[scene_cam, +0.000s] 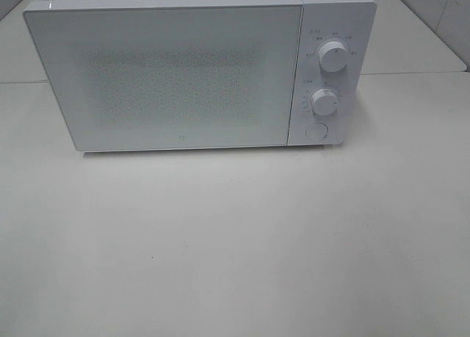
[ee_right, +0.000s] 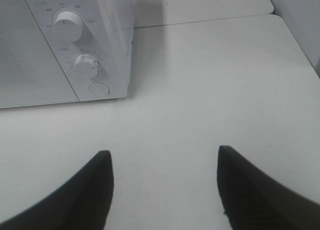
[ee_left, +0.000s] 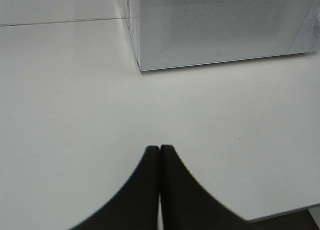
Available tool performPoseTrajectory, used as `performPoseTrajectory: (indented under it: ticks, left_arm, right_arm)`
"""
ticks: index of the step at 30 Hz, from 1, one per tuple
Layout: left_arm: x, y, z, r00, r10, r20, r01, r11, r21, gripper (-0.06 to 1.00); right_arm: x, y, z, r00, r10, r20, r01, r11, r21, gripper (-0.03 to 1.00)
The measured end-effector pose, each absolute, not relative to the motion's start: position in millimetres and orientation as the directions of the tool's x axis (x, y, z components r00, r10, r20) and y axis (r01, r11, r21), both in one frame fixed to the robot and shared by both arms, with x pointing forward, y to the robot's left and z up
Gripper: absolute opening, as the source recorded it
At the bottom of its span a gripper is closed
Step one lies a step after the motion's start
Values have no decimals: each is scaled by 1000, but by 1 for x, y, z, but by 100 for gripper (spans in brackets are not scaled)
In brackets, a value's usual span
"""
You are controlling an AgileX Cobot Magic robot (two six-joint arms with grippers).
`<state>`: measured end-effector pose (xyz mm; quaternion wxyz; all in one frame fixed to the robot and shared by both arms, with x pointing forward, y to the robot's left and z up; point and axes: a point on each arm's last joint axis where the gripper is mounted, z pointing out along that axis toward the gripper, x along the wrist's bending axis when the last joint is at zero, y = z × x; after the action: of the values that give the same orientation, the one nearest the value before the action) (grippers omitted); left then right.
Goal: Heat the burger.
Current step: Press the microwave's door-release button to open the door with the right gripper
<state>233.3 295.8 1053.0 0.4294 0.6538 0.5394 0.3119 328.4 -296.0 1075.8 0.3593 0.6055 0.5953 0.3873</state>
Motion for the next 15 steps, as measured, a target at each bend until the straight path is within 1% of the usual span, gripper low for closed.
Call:
performPoseTrajectory:
  ticks: [1, 3, 4, 6, 8, 9, 10, 15]
  left_arm:
    - [233, 296, 1053, 224, 973, -55, 438, -49, 898, 0]
    - [233, 296, 1053, 224, 973, -55, 438, -49, 898, 0]
    - [233, 296, 1053, 224, 973, -55, 438, -49, 898, 0]
    - [233, 296, 1053, 224, 973, -55, 438, -49, 898, 0]
    - [233, 296, 1053, 224, 973, -55, 438, -49, 898, 0]
    - [233, 296, 1053, 224, 973, -55, 438, -49, 898, 0]
    - [233, 296, 1053, 224, 973, -55, 438, -49, 898, 0]
    - [233, 296, 1053, 224, 973, -54, 437, -51, 898, 0]
  right_arm:
    - [328, -296, 1076, -9, 999, 41, 443, -33, 896, 60]
    - [352, -295, 1072, -8, 999, 41, 450, -33, 893, 60]
    - [352, -295, 1072, -8, 999, 41, 450, -33, 893, 60]
    - [382, -294, 1066, -9, 999, 41, 442, -33, 897, 60]
    - [390, -294, 1064, -9, 999, 41, 440, -33, 897, 60]
    - [405, -294, 1058, -9, 999, 41, 443, -33, 896, 60]
    - [405, -294, 1058, -9, 999, 41, 443, -33, 896, 60]
    - [443, -293, 1040, -10, 999, 42, 420, -34, 907, 60]
